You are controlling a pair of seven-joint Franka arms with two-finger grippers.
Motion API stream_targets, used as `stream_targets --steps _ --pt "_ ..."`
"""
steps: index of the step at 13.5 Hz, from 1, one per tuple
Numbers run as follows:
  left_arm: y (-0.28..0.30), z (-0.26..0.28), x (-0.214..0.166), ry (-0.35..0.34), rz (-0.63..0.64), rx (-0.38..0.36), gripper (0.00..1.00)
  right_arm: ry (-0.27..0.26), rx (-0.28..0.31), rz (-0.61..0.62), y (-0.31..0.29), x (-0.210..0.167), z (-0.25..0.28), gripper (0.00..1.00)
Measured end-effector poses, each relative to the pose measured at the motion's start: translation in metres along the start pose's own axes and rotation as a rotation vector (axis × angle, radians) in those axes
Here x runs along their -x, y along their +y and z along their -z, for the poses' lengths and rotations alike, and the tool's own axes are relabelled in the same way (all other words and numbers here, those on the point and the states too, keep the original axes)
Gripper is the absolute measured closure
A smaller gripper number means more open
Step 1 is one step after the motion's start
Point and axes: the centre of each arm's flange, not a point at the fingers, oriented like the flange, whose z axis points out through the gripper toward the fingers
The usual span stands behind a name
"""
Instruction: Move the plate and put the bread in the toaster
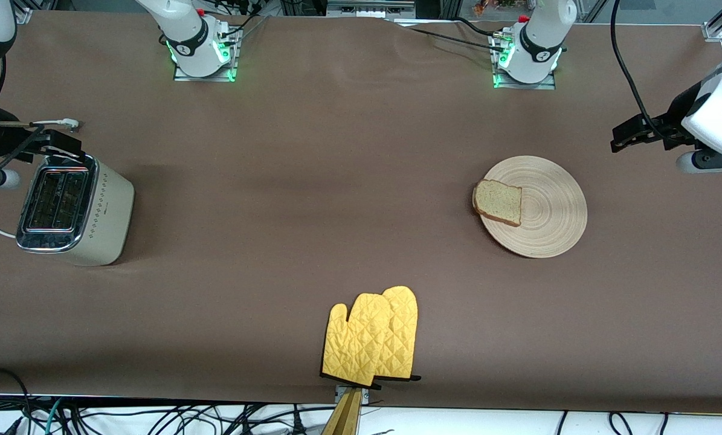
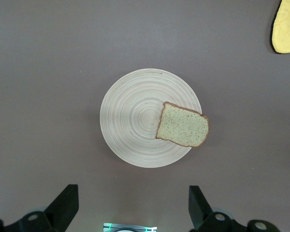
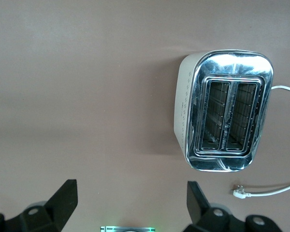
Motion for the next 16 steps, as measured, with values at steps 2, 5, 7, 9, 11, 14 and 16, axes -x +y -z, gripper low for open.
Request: stream_targets --steps 2,5,7,9,11,14,16 --pt "0.0000 -0.0002 0.0000 0.000 0.000 0.000 0.00 0.000 0.000 0.000 0.0000 0.0000 0.0000 0.00" --pt "0.0000 -0.0007 0.0000 -0.002 0.000 0.000 0.00 0.000 0.000 0.000 0.0000 0.0000 0.0000 0.00" --pt "0.0000 -0.0011 -0.0001 -0.002 0.000 0.000 0.00 0.000 0.000 0.000 0.0002 0.0000 0.0000 0.00" --pt "0.0000 -0.0013 -0.0001 -0.003 0.000 0.000 0.00 0.000 0.000 -0.001 0.0007 0.0000 0.0000 0.00" --pt "0.0000 -0.0023 -0.0001 -0.005 0.000 -0.001 0.00 0.000 0.000 -0.001 0.0007 -0.0001 -0.0002 0.00" --pt "0.0000 -0.0029 -0.0002 -0.006 0.000 -0.001 0.00 -0.001 0.000 -0.001 0.0007 -0.0004 -0.0007 0.00" --pt "0.0000 -0.0030 -0.0002 -0.007 0.000 -0.001 0.00 -0.003 0.000 -0.001 0.0007 -0.0008 -0.0014 0.00"
